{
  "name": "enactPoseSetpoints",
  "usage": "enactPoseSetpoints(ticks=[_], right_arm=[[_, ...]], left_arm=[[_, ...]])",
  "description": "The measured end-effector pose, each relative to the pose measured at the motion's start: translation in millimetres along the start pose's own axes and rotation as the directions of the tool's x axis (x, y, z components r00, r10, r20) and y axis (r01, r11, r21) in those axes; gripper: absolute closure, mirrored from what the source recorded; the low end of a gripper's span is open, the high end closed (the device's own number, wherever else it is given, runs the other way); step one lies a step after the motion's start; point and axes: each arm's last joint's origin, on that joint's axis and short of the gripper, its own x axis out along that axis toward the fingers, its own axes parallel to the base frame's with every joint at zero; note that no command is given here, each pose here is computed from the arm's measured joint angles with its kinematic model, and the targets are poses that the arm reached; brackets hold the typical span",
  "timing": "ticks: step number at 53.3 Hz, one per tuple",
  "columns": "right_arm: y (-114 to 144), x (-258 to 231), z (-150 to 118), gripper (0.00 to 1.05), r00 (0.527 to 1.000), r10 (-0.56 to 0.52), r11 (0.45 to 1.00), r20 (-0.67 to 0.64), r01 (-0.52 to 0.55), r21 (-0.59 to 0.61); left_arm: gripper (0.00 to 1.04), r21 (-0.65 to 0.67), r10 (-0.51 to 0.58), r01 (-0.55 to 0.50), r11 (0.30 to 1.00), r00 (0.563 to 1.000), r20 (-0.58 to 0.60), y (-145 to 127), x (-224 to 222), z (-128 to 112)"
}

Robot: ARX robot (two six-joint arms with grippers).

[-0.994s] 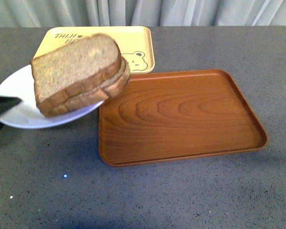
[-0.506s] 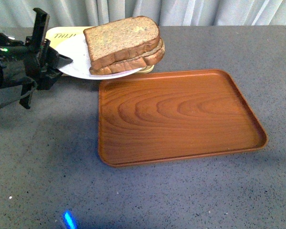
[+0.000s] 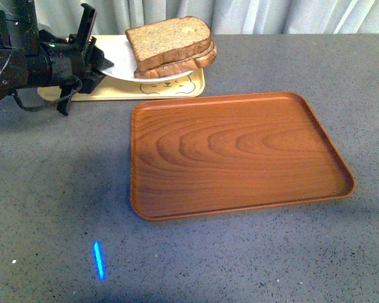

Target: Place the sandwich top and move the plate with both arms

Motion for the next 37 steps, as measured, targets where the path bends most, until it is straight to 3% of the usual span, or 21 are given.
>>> enactPoseSetpoints(ticks=[8,21,26,37], right_arm=[[0,0,0,0.09,1.000,0.000,1.000,0.000,0.000,0.000],[0,0,0,0.09,1.000,0.000,1.000,0.000,0.000,0.000],[0,0,0,0.09,1.000,0.000,1.000,0.000,0.000,0.000],[0,0,0,0.09,1.000,0.000,1.000,0.000,0.000,0.000]], left_arm=[[0.99,0.007,0.016,-0.016,1.000,1.000,-0.013,3,9,2],[0.64,0.011,-0.001,0.001,1.000,1.000,-0.026,6,4,3],[0.44,0.011,-0.014,0.014,1.000,1.000,-0.029,12,-12,4],[0.12,0.012,-0.053,0.053,0.999,0.999,0.010,22,-52,15]])
